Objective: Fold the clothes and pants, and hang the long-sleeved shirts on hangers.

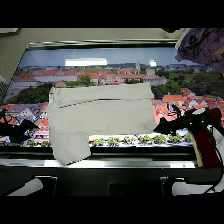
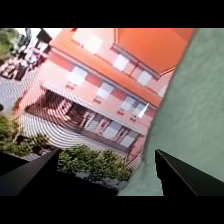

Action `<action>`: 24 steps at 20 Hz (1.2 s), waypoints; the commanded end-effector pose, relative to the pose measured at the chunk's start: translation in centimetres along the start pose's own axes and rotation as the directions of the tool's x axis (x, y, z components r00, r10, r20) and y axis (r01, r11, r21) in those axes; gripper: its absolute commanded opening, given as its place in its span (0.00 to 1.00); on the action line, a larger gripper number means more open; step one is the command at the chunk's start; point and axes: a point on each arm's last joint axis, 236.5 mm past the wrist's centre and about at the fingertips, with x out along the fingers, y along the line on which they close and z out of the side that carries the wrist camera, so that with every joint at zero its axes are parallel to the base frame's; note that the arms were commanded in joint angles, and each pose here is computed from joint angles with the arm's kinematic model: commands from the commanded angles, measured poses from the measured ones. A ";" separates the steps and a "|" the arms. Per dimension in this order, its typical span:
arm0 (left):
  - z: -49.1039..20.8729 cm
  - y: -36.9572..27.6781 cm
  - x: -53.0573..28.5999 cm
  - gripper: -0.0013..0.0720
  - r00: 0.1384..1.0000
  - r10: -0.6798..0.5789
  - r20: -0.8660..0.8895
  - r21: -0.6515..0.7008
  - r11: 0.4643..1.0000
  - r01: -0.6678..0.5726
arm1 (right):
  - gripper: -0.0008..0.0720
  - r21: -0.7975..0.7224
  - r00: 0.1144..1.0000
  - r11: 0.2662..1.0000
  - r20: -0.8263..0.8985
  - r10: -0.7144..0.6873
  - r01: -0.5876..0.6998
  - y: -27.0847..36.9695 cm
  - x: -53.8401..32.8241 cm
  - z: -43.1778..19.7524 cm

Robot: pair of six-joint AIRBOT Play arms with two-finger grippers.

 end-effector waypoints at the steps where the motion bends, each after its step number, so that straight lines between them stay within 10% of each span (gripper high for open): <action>1: -3.1 0.7 1.7 0.94 0.989 -0.142 -0.037 -0.064 0.988 0.139 | 0.06 0.001 1.000 1.000 -0.001 0.002 -0.002 0.1 0.0 -0.1; 17: -3.3 -4.8 4.9 0.91 0.956 -0.287 -0.055 0.056 0.955 0.290 | 0.06 0.010 1.000 1.000 0.001 0.029 -0.029 0.8 -0.1 0.0; 23: -4.8 -5.2 6.8 0.80 0.952 -0.277 -0.132 0.037 0.958 0.284 | 0.06 0.009 1.000 1.000 0.001 0.029 -0.029 0.8 -0.1 0.0; 24: -5.0 -5.3 7.0 0.55 0.951 -0.275 -0.144 0.042 0.958 0.284 | 0.06 0.009 1.000 1.000 -0.001 0.029 -0.029 0.8 -0.1 -0.1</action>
